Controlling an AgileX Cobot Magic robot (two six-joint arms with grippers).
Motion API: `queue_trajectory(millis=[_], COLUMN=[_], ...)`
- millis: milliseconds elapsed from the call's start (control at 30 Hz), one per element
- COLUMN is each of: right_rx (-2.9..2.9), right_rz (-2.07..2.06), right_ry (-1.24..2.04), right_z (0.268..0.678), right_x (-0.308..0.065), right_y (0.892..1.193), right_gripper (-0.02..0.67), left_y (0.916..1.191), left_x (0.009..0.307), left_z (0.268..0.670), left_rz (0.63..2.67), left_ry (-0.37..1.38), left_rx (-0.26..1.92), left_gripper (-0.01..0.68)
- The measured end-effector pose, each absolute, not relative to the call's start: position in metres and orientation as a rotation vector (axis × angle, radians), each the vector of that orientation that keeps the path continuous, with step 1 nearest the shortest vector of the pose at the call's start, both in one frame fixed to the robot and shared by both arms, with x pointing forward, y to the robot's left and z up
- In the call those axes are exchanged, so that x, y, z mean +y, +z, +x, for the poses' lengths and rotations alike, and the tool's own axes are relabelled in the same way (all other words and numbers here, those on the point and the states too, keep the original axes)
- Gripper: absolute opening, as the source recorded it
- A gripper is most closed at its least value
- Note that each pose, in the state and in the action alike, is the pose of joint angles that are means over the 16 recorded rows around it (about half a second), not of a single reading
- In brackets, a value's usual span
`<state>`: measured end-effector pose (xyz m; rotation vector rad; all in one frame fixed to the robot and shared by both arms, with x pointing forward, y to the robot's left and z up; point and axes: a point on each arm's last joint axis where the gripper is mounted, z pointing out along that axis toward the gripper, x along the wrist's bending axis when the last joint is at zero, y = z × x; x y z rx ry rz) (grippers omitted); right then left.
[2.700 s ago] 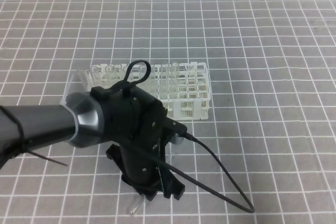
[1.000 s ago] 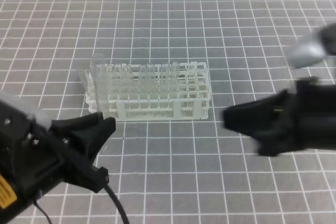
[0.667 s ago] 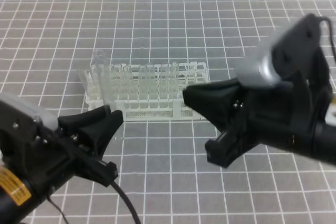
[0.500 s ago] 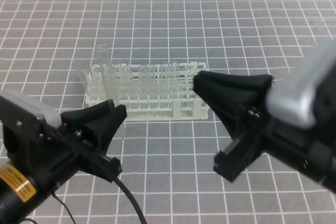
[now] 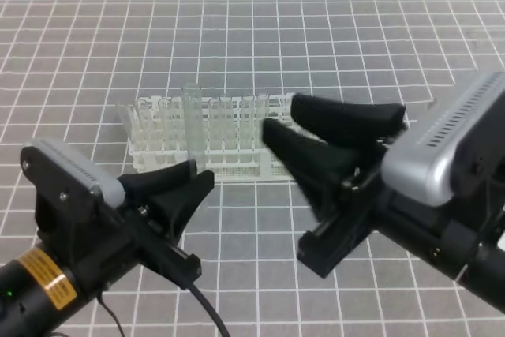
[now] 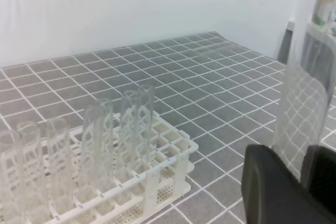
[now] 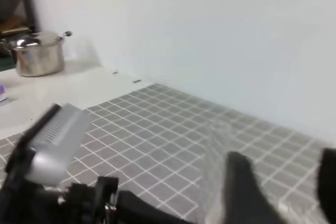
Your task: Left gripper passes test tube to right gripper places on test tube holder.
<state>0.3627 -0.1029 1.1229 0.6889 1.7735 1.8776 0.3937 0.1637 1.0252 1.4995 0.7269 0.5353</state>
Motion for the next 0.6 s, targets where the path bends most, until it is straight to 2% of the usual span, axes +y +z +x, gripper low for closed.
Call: queue_trajectory(millis=[600], right_rx=[1.794], right_rz=[0.657], right_ry=[1.856], right_z=[0.385], right_x=[-0.051], right_y=[1.122], right_gripper=[0.043], left_y=[1.025], left_x=[0.160], left_z=[0.393], left_rz=[1.490], left_ry=[0.511], left_rx=[0.690], left_gripper=[0.006])
